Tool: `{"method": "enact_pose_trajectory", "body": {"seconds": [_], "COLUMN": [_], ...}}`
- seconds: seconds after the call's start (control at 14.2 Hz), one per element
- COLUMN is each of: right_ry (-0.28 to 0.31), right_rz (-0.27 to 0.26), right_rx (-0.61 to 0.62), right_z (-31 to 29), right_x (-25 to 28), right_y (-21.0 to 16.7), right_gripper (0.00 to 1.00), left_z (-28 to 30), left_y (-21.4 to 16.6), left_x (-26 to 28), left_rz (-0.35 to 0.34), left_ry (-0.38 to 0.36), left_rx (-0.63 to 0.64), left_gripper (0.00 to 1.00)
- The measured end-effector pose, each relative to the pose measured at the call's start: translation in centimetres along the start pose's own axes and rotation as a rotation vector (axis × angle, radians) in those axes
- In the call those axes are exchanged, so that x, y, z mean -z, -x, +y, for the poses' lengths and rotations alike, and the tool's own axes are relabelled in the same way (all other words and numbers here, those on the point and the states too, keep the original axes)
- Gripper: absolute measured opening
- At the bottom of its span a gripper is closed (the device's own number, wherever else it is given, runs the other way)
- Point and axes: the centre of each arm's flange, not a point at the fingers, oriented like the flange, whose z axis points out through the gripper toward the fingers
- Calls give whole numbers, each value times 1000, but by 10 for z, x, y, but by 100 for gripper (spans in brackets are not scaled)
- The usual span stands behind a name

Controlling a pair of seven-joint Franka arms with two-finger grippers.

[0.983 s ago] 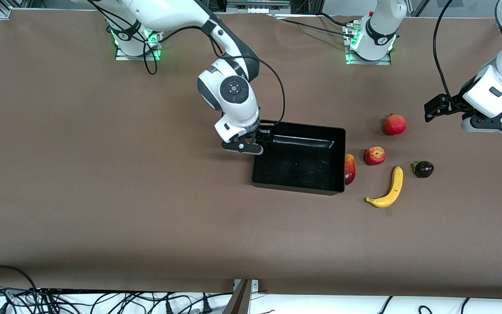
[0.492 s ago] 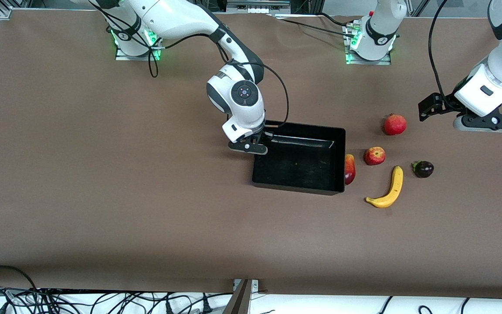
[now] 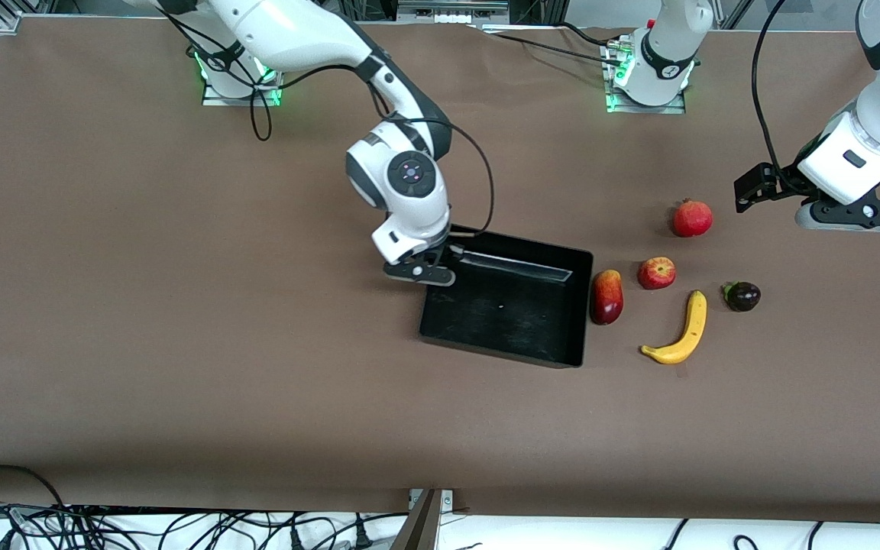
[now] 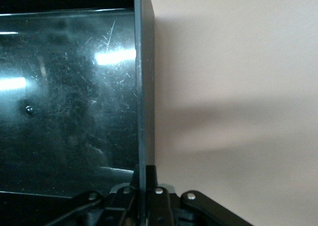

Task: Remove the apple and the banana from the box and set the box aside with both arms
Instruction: 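Drag the black box across the table toward the right arm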

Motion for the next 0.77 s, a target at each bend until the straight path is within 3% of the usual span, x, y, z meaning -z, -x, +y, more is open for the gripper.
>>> {"method": "enact_pose_trajectory", "body": {"seconds": [0.42, 0.77], "right_ry": [14, 48], "right_rz": [-103, -146], "right_rx": [189, 249], "right_z": [129, 267], "right_x": [104, 110], "right_y": [-85, -140], "right_gripper": [5, 5], "left_z": [1, 1], "left_y": [0, 0], "left_x": [0, 0], "left_rz": [0, 1], "left_ry": [0, 0], "left_rx": [-1, -1], "left_gripper": [100, 100]}}
